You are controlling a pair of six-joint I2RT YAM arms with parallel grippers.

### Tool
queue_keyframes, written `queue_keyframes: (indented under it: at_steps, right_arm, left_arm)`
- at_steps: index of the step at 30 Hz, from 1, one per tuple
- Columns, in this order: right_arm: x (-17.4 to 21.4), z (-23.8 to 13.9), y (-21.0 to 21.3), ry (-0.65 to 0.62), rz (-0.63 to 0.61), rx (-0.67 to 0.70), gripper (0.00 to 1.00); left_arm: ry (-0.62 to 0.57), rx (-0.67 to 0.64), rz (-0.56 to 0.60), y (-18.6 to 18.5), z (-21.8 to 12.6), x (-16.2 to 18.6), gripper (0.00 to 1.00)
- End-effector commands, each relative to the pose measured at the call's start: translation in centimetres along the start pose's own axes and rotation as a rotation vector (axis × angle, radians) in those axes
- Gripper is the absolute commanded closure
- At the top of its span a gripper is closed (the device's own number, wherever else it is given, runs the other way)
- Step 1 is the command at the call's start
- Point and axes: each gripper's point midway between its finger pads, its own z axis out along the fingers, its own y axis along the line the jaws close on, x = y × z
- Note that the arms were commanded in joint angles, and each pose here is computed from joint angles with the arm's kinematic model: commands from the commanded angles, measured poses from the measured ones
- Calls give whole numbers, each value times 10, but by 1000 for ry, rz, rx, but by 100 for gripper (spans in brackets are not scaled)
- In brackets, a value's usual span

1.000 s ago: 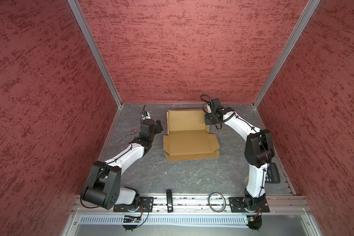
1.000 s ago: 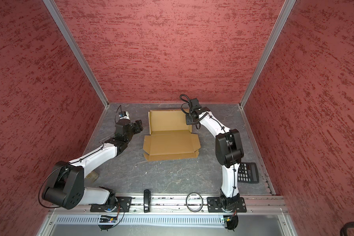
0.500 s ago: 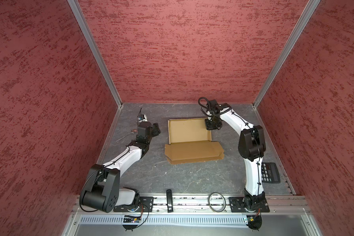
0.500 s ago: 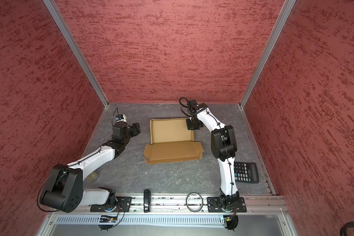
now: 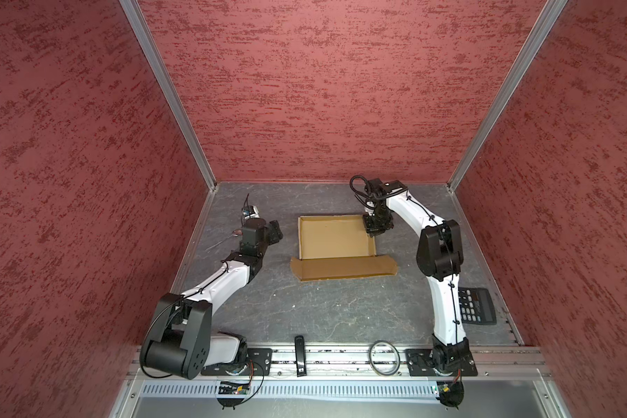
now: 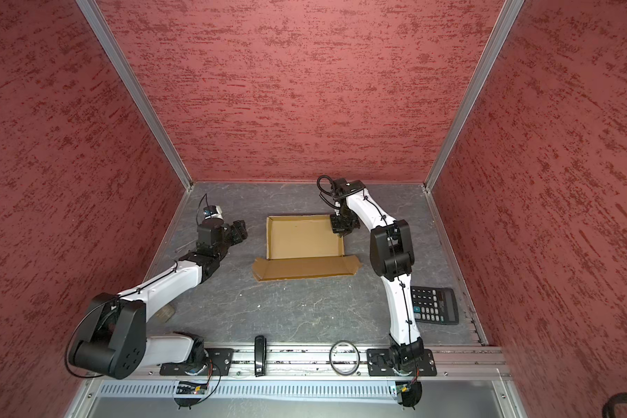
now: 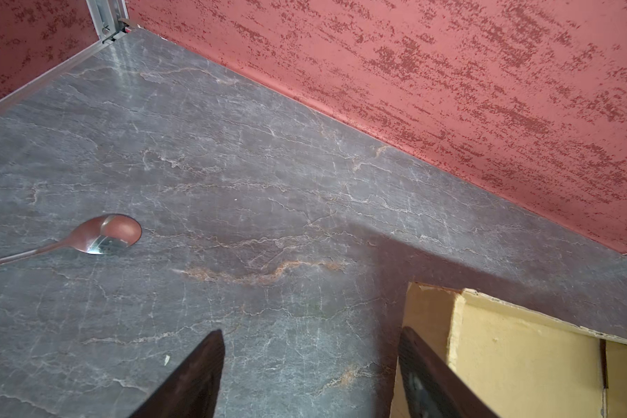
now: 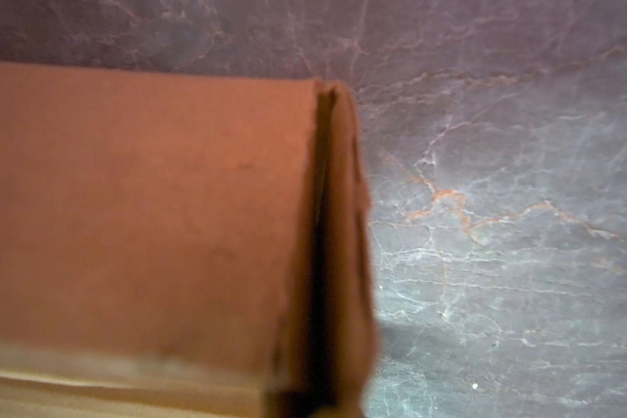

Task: Fold the paper box

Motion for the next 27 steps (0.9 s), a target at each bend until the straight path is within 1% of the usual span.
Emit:
queue_keyframes:
  at_steps: [1, 6, 13, 20, 27]
  right_arm:
    - [10, 15, -6, 84, 17, 10, 93]
    - [9, 22, -9, 106, 34, 30, 90]
    - [0, 28, -9, 81, 76, 22, 86]
    - [-4, 26, -6, 60, 88, 7, 81]
    - [-10, 17, -3, 23, 87, -4, 72]
  left_arm:
    - [-24, 9, -16, 1, -3, -6, 24]
    - [-19, 7, -16, 2, -3, -4, 24]
    - [-8, 7, -12, 3, -2, -2, 24]
    - [-2, 7, -11, 3, -1, 0, 24]
    - [0, 12, -9, 1, -1, -1, 24]
